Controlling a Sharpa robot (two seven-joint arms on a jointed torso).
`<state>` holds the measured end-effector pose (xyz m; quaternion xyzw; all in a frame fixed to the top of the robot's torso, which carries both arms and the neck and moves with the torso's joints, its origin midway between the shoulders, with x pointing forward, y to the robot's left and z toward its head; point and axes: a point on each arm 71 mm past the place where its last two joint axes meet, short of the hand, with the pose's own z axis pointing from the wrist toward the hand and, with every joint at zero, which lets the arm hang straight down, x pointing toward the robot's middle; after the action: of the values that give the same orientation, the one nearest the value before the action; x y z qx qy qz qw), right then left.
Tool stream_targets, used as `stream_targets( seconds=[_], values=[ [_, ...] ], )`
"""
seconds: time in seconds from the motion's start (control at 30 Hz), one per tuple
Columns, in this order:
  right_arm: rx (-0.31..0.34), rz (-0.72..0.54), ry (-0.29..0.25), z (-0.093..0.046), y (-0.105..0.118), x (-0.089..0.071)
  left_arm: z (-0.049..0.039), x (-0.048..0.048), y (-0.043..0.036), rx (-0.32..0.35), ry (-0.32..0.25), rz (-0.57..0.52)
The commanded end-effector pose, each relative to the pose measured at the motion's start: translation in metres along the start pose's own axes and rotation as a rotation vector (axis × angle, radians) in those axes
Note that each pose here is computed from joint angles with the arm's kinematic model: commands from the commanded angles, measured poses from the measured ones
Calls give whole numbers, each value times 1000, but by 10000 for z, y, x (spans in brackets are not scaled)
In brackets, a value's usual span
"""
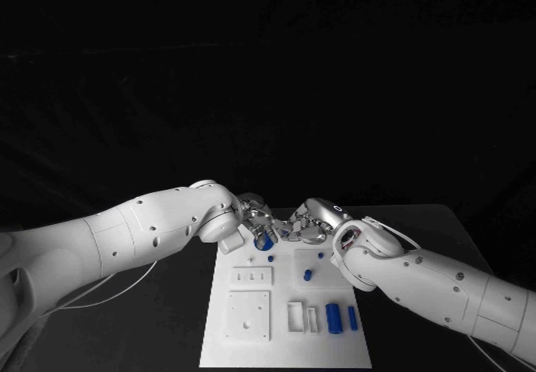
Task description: Assemble the parts on the task board
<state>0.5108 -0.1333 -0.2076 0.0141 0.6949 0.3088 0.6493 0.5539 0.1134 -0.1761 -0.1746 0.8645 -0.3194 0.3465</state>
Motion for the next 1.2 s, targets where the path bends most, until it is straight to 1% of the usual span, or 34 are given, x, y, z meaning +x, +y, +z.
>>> stream_targets(
  seconds=[0.03,0.4,0.67,1.0,1.2],
  values=[
    [-3,-14,29,5,28,25,5,55,-59,14,45,29],
    [-5,-19,50,16,51,51,6,83,-102,43,56,1],
    [-6,-19,53,24,58,61,3,83,-103,47,58,-3],
    [-1,-26,65,22,38,77,-6,34,-73,43,22,-10],
    [0,-27,51,14,14,63,-16,3,-51,41,0,-12]
  ],
)
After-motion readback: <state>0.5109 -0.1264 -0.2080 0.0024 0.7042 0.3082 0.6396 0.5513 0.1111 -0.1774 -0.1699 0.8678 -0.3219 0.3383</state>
